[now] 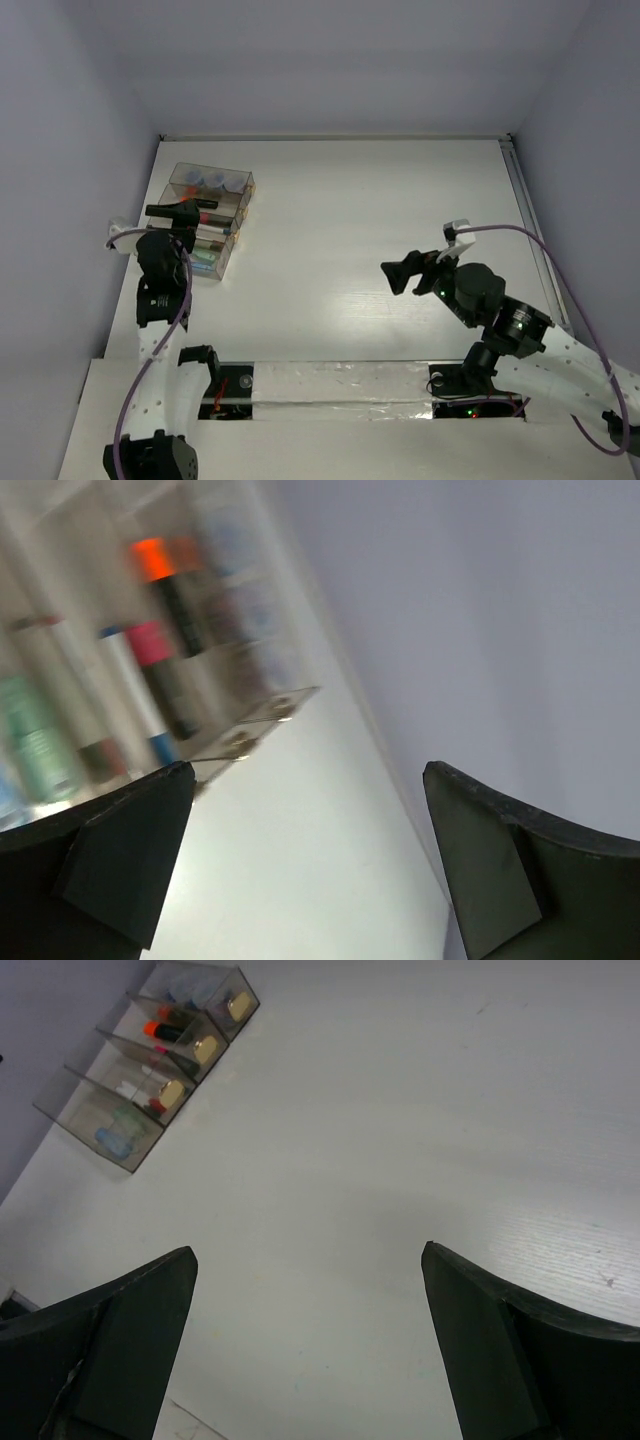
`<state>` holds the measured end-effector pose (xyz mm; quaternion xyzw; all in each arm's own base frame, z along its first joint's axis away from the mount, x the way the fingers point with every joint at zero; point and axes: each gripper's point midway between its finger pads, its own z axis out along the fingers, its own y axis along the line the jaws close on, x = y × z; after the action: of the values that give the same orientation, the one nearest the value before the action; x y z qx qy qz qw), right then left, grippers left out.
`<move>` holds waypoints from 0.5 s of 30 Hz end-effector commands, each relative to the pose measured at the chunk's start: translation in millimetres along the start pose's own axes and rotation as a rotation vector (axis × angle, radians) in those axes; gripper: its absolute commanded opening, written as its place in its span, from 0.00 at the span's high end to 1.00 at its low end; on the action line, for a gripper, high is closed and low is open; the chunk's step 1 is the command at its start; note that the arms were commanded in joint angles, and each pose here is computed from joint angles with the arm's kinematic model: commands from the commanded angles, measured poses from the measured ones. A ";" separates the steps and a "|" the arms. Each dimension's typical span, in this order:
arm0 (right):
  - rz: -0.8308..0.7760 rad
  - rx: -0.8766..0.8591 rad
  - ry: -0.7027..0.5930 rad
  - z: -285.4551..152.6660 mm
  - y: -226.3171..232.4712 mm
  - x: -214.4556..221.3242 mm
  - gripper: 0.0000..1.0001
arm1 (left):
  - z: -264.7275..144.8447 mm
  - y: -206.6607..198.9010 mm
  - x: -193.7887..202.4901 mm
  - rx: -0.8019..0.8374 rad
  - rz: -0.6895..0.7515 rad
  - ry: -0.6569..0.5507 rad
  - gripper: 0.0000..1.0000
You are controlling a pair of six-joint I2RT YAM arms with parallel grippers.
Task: Sort the stationery into containers
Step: Reset both arms
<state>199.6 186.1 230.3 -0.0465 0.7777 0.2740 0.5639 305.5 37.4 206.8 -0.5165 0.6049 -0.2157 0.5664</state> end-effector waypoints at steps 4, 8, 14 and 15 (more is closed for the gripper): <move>0.004 0.053 -0.190 -36.9 -5.9 -80.2 0.00 | -58.3 -119.0 -22.7 0.455 0.166 0.032 0.01; 0.051 0.048 -0.334 -72.0 -12.5 -124.8 0.00 | -102.9 -161.1 -19.8 0.699 0.274 0.070 0.01; 0.113 0.088 -0.529 -122.0 -34.8 -174.3 0.00 | -154.0 -194.6 -14.7 0.926 0.408 0.116 0.01; 0.117 0.095 -0.542 -124.8 -36.3 -178.4 0.00 | -159.7 -197.7 -14.3 0.957 0.419 0.114 0.01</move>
<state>172.7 81.3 383.7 0.0667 0.6353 0.2991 0.7089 258.9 -50.7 387.1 -0.1710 0.5853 -0.3617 0.7053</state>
